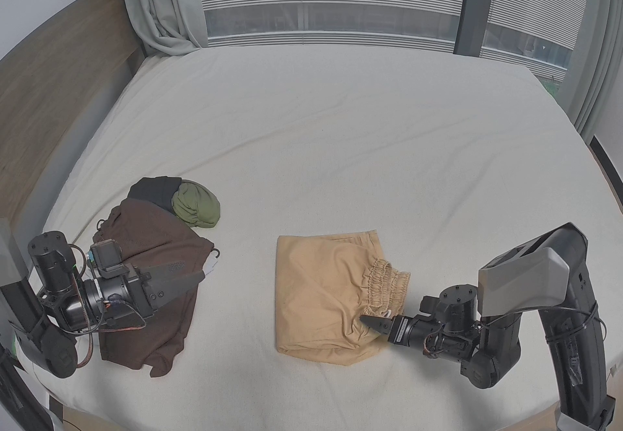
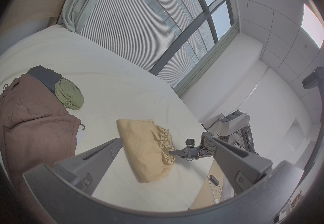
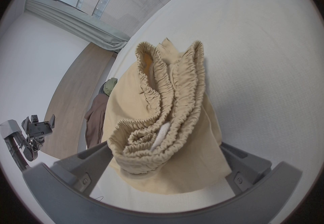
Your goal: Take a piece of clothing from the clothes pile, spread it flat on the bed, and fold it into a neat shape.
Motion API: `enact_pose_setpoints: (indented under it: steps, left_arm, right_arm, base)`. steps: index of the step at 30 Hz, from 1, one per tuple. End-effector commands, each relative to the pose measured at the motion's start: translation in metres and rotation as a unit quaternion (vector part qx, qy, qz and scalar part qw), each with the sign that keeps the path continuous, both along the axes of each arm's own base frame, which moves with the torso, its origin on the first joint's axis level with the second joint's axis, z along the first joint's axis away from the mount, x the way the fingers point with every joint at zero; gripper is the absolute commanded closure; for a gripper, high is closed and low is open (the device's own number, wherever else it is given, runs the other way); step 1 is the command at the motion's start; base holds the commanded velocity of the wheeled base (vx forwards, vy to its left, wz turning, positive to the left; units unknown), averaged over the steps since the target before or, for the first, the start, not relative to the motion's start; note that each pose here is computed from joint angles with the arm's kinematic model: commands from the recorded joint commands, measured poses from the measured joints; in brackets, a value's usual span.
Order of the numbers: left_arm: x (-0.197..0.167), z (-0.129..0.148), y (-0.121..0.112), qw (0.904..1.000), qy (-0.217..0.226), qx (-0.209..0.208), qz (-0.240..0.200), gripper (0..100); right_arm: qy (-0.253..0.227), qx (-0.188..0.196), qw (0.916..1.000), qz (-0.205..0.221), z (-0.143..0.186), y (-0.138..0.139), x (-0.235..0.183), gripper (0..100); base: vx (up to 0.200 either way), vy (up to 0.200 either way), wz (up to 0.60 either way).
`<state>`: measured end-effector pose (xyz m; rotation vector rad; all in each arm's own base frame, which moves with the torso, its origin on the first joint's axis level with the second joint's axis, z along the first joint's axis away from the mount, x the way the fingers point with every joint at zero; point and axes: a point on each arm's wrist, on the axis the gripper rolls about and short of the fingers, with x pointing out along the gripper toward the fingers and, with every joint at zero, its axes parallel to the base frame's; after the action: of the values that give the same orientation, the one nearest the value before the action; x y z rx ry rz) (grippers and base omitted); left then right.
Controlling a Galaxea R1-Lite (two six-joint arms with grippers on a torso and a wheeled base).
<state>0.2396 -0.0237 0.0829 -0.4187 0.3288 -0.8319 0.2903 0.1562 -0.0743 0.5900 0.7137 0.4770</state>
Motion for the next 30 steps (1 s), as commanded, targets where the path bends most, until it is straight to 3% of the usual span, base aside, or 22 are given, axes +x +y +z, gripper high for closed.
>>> enact_pose_setpoints:
  steps: [1,11,15,30]
  left_arm:
    - [0.000,0.000,0.000,1.0000,0.001,0.000,0.001,0]
    - [0.001,0.000,0.000,1.0000,-0.002,0.000,0.000,0]
    - [0.001,0.000,0.001,1.0000,-0.001,0.000,0.001,0]
    - [0.002,-0.002,0.001,1.0000,0.004,0.000,0.002,0]
  right_arm:
    - [0.002,0.001,1.0000,0.003,-0.005,0.003,0.001,0]
    - [-0.006,0.023,0.9997,0.001,0.007,0.008,0.003,0]
    - [-0.017,0.037,0.9992,0.000,0.030,0.004,-0.002,0]
    - [0.001,0.027,0.9996,0.000,-0.003,0.013,0.007,0]
  base:
    - [0.000,0.000,0.00]
    - [0.000,0.000,0.00]
    - [0.000,0.000,0.00]
    - [0.000,0.000,0.00]
